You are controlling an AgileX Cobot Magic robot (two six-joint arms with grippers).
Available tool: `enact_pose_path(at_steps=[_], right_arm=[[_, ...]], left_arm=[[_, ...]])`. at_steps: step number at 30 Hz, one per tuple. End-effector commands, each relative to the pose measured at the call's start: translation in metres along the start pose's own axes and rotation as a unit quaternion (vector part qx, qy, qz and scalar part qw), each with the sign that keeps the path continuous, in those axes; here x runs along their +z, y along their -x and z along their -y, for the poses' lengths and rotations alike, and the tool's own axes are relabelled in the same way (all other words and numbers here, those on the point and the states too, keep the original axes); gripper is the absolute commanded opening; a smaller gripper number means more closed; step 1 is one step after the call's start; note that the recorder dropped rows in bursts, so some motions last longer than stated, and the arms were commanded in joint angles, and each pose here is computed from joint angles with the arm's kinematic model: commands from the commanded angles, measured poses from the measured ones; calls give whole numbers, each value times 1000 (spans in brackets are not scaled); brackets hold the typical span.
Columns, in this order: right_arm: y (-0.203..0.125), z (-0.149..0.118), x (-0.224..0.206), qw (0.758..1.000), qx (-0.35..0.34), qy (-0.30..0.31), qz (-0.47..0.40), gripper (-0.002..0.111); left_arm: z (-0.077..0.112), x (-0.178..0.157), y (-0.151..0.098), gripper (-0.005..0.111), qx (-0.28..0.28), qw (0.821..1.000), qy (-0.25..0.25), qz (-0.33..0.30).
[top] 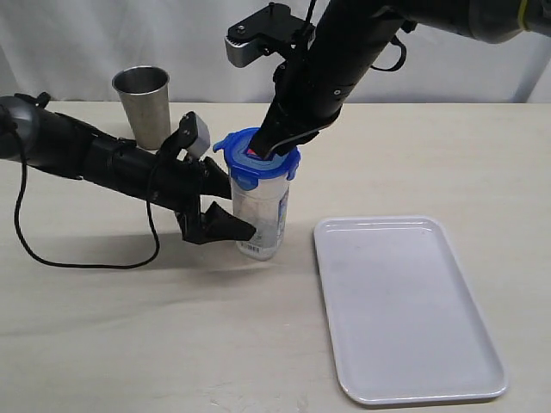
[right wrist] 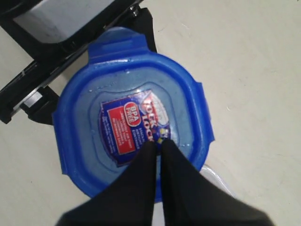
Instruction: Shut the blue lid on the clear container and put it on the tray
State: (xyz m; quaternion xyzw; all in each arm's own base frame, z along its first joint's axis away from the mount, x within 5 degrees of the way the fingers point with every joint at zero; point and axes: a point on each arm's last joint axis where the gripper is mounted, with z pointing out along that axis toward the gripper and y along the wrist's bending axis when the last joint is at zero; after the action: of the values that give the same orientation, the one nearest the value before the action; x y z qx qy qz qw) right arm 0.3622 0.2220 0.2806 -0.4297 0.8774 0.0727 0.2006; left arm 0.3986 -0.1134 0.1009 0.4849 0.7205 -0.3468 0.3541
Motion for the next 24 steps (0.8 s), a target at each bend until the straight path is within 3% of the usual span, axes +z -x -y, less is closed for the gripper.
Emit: enact_pose_path(at_steps=[1, 9, 17, 24], right_arm=[[-3, 1, 5, 1000, 1, 1, -12, 4], [-3, -1, 5, 1000, 9, 11, -11, 4], [-3, -1, 5, 1000, 9, 11, -11, 4], [3, 4, -4, 1000, -1, -13, 2, 4]], left_arm=[[0, -3, 13, 81, 13, 999, -12, 39], [2, -8, 32, 81, 27, 994, -53, 95], [5, 0, 32, 81, 29, 995, -53, 85], [0, 9, 15, 81, 9, 996, -50, 71]])
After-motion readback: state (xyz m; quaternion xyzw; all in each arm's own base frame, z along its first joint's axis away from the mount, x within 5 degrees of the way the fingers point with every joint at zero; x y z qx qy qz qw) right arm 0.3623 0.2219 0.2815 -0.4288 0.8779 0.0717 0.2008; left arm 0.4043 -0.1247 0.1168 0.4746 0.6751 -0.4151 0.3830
